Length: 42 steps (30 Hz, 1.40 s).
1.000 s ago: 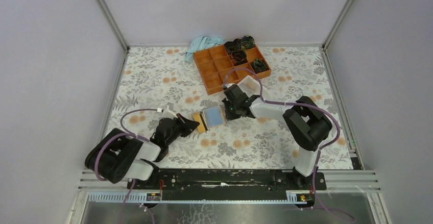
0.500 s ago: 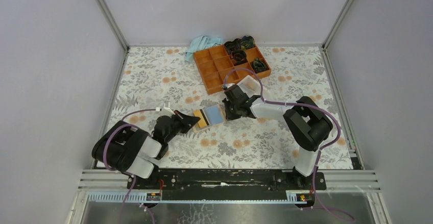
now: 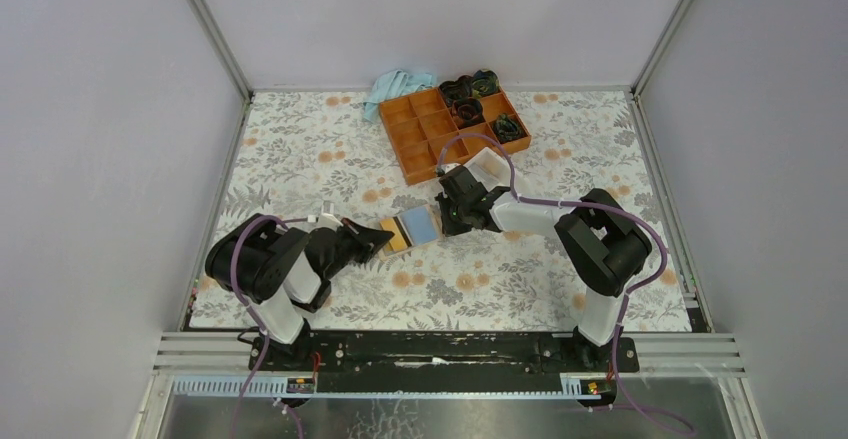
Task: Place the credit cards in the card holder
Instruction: Insert the credit card into the card holder.
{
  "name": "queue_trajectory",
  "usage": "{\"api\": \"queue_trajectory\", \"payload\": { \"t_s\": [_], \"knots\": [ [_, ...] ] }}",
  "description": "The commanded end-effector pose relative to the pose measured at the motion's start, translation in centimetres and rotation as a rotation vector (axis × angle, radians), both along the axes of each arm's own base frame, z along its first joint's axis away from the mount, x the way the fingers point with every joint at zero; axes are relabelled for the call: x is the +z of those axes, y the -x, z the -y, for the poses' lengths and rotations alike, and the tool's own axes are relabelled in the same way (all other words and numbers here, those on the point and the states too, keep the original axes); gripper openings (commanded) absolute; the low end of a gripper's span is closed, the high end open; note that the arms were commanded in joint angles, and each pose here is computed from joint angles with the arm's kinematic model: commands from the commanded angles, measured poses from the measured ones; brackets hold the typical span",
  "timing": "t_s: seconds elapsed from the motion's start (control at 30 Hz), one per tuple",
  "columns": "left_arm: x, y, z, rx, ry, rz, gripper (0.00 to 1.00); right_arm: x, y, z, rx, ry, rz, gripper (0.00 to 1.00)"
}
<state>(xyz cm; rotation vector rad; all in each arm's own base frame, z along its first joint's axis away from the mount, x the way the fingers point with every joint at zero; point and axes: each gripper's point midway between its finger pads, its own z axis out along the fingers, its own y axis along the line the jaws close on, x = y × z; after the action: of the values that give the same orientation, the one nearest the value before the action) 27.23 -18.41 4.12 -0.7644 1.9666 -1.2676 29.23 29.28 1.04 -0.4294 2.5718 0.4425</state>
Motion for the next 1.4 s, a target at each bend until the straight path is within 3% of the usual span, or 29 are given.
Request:
{"api": "queue_trajectory", "payload": {
  "t_s": [0.0, 1.37],
  "knots": [
    [1.8, -0.7, 0.1, -0.006, 0.029, 0.076, 0.0, -1.8, 2.4, 2.5, 0.014, 0.09, -0.088, 0.0],
    [-0.8, -1.5, 0.2, -0.05, -0.076, 0.04, 0.0, -0.8, 2.3, 2.6, 0.021, 0.09, -0.074, 0.0]
  ]
}}
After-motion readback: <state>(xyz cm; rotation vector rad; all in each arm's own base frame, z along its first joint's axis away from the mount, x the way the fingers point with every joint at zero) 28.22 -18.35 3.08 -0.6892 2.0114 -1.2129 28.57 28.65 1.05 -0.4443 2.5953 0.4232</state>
